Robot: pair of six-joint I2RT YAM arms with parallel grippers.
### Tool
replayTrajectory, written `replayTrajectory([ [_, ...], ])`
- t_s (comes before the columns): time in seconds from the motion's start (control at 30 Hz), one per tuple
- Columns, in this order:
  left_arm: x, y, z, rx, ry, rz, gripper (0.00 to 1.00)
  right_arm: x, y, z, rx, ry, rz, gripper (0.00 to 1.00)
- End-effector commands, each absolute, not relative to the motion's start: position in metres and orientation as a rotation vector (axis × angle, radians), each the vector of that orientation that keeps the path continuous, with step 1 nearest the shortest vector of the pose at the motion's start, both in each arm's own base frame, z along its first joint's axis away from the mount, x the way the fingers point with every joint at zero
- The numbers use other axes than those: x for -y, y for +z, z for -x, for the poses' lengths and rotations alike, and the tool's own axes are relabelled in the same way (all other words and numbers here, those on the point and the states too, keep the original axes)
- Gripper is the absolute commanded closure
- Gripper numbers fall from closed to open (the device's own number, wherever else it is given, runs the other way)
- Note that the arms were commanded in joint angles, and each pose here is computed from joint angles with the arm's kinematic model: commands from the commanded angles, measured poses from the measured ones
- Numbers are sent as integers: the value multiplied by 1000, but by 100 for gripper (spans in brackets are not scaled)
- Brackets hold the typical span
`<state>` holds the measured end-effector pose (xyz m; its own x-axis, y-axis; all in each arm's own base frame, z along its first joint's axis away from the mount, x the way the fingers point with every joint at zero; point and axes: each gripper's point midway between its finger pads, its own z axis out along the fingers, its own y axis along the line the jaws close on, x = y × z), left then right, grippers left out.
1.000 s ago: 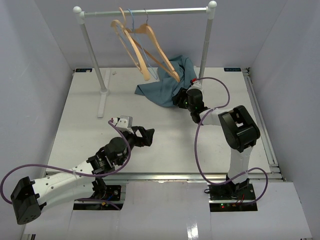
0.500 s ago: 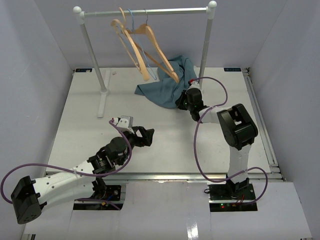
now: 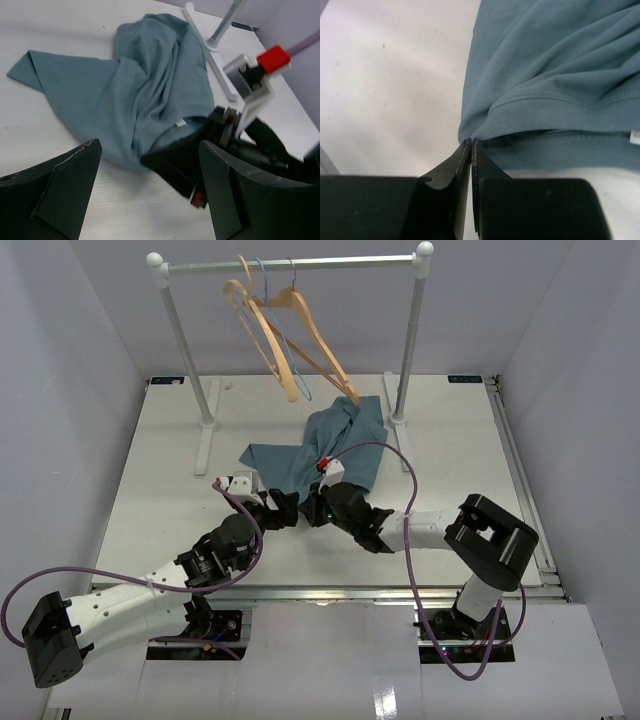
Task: Place the t-shirt on the hanger
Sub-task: Move the T-shirt to the center of the board.
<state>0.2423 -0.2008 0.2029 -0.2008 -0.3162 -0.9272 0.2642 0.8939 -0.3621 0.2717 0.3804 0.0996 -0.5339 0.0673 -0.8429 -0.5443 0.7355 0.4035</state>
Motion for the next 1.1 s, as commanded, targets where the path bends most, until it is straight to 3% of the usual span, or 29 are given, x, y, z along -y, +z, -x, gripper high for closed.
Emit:
replayTrajectory([
  [0.0, 185, 198, -249, -1702, -435, 124, 11, -393, 106, -256, -1958, 826, 319, 90],
  [0.1, 183, 192, -252, -1712, -398, 131, 11, -388, 106, -253, -1970, 730, 343, 66],
  [0.2, 180, 186, -255, -1725, -359, 157, 11, -362, 112, -262, -1949, 598, 312, 55],
  [0.47, 191, 174, -260, -1774, -347, 170, 17, -303, 127, -262, -1913, 366, 347, 48],
  [0.63, 197, 152, -262, -1866, -275, 159, 18, -256, 109, -276, -1933, 202, 345, 47],
  [1.07, 218, 73, -249, -2174, -117, -8, 16, -207, 65, -298, -2000, -61, 371, 39],
])
